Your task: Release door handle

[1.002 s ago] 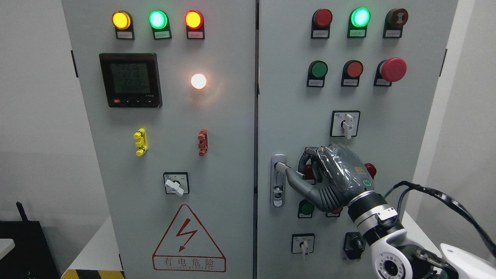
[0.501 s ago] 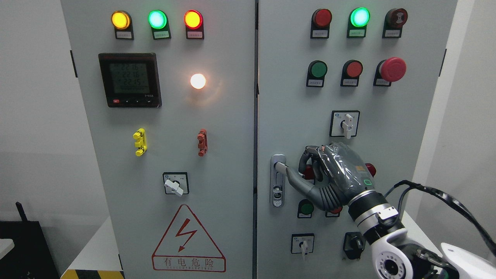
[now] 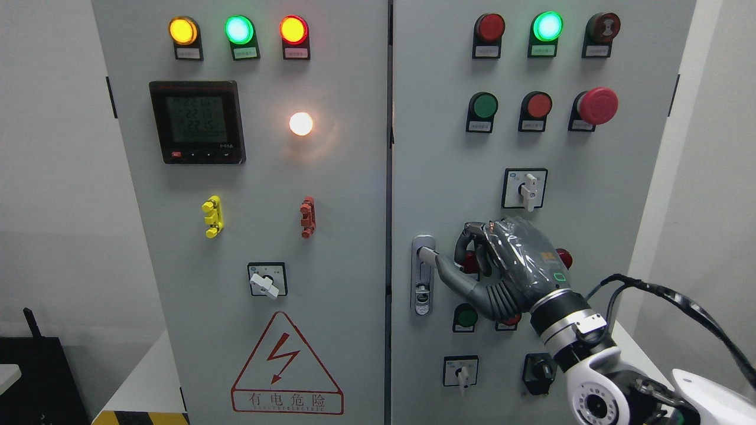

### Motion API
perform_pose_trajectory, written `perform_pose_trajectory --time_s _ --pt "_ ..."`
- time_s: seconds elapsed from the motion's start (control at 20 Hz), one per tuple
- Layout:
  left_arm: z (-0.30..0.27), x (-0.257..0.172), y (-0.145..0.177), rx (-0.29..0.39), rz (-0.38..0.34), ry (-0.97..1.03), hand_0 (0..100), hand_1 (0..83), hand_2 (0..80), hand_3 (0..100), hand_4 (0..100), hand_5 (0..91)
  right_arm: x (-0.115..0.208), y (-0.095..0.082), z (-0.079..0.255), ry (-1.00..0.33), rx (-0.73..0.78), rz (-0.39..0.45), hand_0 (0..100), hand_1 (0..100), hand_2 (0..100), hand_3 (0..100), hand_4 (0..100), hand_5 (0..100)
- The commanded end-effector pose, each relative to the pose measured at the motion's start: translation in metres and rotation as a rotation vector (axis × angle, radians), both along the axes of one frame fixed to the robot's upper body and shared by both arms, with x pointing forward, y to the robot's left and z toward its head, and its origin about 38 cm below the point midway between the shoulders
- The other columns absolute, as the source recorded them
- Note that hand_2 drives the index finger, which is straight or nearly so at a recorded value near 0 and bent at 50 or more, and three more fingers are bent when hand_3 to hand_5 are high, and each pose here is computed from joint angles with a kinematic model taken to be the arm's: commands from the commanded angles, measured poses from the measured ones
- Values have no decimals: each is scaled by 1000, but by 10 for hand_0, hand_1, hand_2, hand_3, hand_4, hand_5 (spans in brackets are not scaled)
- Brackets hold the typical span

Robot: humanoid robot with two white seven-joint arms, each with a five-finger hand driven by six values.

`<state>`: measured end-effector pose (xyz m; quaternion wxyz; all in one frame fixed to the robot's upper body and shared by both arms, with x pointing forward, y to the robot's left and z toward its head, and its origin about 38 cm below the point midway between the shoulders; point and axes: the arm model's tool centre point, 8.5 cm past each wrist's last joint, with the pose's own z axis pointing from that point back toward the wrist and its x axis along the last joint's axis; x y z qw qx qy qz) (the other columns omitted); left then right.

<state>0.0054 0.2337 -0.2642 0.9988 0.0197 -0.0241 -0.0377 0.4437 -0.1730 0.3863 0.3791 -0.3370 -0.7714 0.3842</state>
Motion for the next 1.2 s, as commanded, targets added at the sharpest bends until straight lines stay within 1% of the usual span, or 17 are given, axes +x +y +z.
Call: perform_pose_trajectory --time_s 0.0,0.75,1.15 --pt "0 -1 1 6 2 5 120 389 0 0 0 0 0 4 1 -2 5 11 474 334 604 1000 1000 1000" --pt "0 -1 1 6 2 5 120 389 0 0 0 0 0 5 7 -15 6 11 471 339 598 1000 1000 1000" --pt "0 -1 1 6 2 5 120 389 0 0 0 0 0 11 9 -17 13 24 472 339 597 1000 1000 1000"
